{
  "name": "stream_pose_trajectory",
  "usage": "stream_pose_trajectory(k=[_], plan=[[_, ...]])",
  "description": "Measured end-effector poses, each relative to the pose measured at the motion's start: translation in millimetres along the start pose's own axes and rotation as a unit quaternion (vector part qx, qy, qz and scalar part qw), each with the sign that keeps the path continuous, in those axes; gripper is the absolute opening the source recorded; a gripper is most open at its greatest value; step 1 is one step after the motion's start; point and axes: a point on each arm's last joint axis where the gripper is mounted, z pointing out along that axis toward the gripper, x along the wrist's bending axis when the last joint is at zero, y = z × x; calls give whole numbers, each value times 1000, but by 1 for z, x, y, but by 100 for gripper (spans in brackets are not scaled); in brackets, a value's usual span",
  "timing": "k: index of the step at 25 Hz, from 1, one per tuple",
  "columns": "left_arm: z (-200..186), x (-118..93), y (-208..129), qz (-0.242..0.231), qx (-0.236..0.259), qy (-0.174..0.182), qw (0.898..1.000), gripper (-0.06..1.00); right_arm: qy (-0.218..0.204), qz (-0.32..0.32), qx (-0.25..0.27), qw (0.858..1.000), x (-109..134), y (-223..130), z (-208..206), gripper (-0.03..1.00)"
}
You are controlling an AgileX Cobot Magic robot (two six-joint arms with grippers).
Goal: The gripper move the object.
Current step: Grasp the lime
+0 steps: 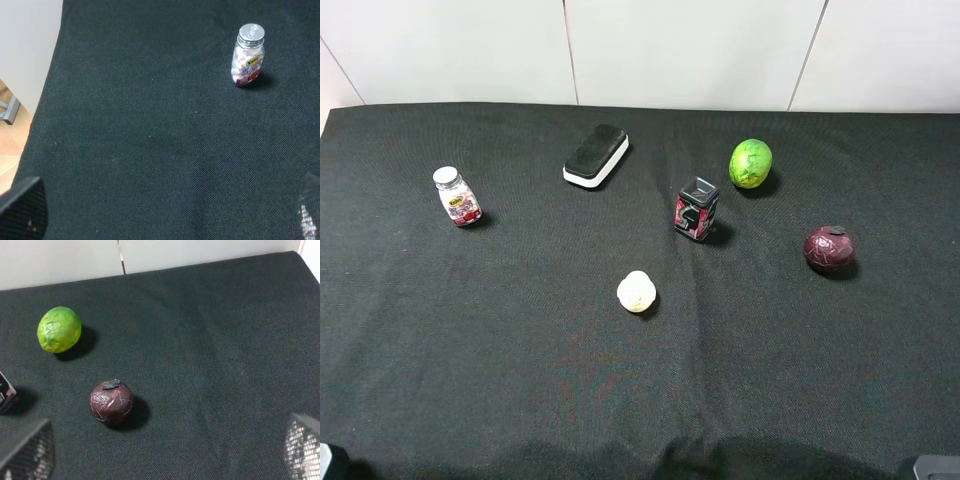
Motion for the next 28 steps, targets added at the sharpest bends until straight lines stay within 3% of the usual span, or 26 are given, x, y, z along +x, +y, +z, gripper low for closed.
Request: stream_pose_trajectory(k=[22, 28], plan=[[0, 0, 0, 0, 0, 0, 1000, 100, 0, 0, -2, 1000, 0, 0, 0, 69], [0, 0, 0, 0, 0, 0, 1000, 100, 2, 0, -38, 999, 1, 27, -7, 69]])
